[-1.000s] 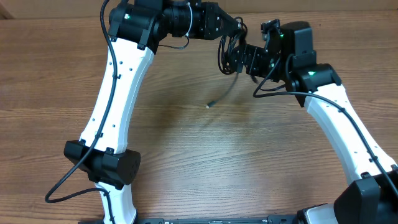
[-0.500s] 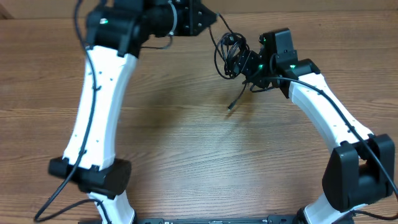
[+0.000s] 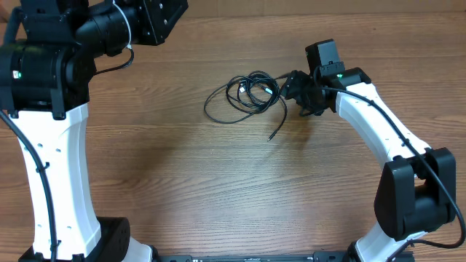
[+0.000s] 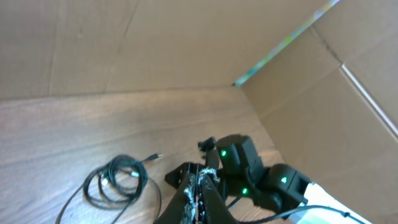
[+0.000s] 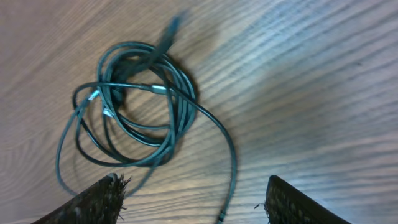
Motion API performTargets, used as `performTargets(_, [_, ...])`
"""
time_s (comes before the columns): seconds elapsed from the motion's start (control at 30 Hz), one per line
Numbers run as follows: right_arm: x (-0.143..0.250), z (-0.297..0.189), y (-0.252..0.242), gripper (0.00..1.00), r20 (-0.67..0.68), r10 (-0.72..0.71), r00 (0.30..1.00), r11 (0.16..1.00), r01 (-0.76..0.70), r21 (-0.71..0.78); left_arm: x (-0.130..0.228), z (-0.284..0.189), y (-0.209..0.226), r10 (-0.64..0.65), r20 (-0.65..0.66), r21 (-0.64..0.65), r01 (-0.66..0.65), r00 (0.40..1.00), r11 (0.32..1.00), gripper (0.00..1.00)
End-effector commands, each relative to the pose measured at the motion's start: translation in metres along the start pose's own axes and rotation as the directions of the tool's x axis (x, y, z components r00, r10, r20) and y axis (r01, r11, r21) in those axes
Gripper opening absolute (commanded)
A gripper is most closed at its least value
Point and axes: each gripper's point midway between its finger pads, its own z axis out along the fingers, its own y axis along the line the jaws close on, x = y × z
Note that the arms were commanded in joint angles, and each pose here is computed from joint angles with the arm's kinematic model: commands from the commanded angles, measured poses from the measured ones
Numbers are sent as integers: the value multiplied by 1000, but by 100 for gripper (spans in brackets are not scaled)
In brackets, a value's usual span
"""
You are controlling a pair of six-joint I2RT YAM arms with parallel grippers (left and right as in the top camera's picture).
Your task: Untangle cables
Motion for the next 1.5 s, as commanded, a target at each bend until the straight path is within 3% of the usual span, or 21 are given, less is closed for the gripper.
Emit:
performTargets(0.0, [2,4,-5,72,-10,-40,999,999,40,20,8,6,9,40,-34,-38,-41,999,998,4])
performTargets(0.2, [1,-14,-4,72,-24,-68,997,998,68,0,42,46,38,58,-178,-159,-87,982,983,5])
performTargets(0.4, [-16,-66,-12,80,38,-28,999,999,29,-22,88,116,62,56,-365,-138,-114,929,984,27])
performTargets(0.73, [-11,-91,-36,87,19,-78,997,997,78,15,174,217,137,142,-607,-54,-219,782,974,45])
performTargets(1.07, [6,-86,-37,91,-56,-152,987,988,152,-15,221,266,192,391,-656,132,-411,646,902,55])
performTargets(1.23, [7,-86,-37,91,-61,-171,983,985,170,-13,249,281,219,415,-698,153,-444,583,883,54])
performTargets(1.47, [7,-85,-37,92,-59,-202,978,979,201,-16,267,300,243,411,-709,141,-456,573,879,57])
